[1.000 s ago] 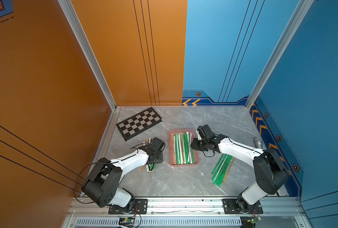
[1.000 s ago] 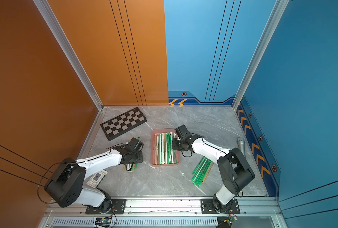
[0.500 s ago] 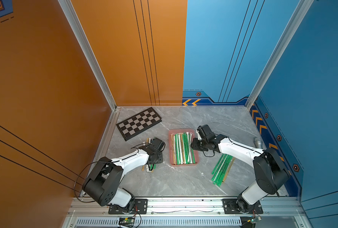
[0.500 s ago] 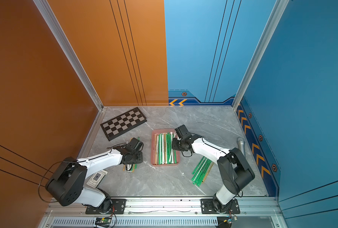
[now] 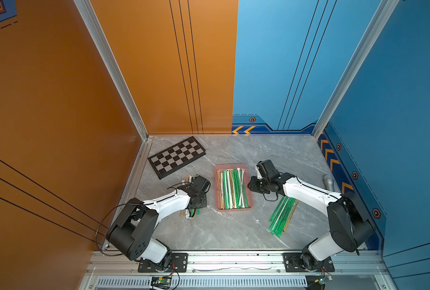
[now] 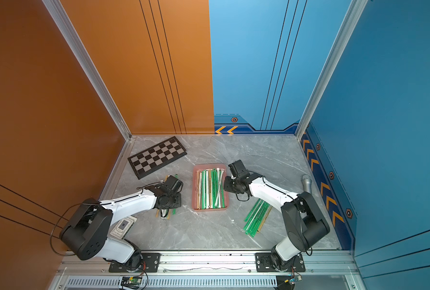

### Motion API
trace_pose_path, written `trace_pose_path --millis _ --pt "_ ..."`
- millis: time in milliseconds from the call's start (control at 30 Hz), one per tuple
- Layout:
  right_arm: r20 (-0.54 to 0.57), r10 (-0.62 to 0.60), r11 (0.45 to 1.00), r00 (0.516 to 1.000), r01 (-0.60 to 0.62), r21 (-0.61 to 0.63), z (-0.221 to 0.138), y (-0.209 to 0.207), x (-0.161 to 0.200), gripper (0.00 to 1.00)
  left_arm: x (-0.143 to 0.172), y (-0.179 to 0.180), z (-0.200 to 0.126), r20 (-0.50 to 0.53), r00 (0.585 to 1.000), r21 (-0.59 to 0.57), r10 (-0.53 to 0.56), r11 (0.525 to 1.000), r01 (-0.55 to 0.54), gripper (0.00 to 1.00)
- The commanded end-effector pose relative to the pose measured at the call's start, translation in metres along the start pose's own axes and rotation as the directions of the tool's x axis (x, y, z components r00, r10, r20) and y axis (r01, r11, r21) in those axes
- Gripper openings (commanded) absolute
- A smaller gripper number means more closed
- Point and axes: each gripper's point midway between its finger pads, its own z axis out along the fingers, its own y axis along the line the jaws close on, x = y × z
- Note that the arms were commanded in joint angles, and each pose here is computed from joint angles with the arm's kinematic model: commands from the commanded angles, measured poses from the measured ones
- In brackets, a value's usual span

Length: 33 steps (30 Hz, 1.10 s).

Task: Put the straws into the storage box
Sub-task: Pick up the straw from the center of the board, then adjust the straw at the center of the board, then place the straw in the storage box.

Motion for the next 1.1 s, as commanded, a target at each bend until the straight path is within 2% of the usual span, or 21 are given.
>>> trace_pose_path --millis 0,200,367,467,667,800,1067 --pt "0.053 0.042 0.999 0.998 -0.043 0.020 -0.014 -0.016 -0.008 0.32 0.006 0.002 0.002 -0.027 0.999 -0.021 0.017 1.000 -0.018 0.16" --pt "0.092 0.100 0.989 0.991 -0.109 0.103 -0.034 -0.063 -0.007 0.32 0.002 -0.005 -0.002 -0.011 1.000 -0.007 0.020 1.000 -0.020 0.11" --pt "0.100 0.196 0.942 0.976 -0.215 0.257 -0.051 -0.125 0.006 0.32 -0.010 -0.014 -0.014 0.036 0.999 0.032 0.008 0.999 -0.009 0.10" --pt "0.089 0.229 0.918 0.969 -0.246 0.310 -0.058 -0.145 0.017 0.32 -0.020 -0.023 -0.026 0.076 0.997 0.083 -0.014 0.996 0.007 0.10" --pt "0.052 0.281 0.895 0.958 -0.281 0.348 -0.058 -0.159 0.035 0.32 -0.036 -0.052 -0.054 0.151 0.988 0.215 -0.041 0.977 0.007 0.10" --pt "0.027 0.309 0.883 0.951 -0.297 0.364 -0.053 -0.165 0.046 0.32 -0.038 -0.075 -0.066 0.165 0.985 0.291 -0.041 0.957 -0.008 0.11" --pt "-0.005 0.320 0.880 0.947 -0.295 0.373 -0.046 -0.167 0.052 0.32 -0.034 -0.117 -0.072 0.165 0.985 0.408 -0.047 0.913 -0.025 0.11"
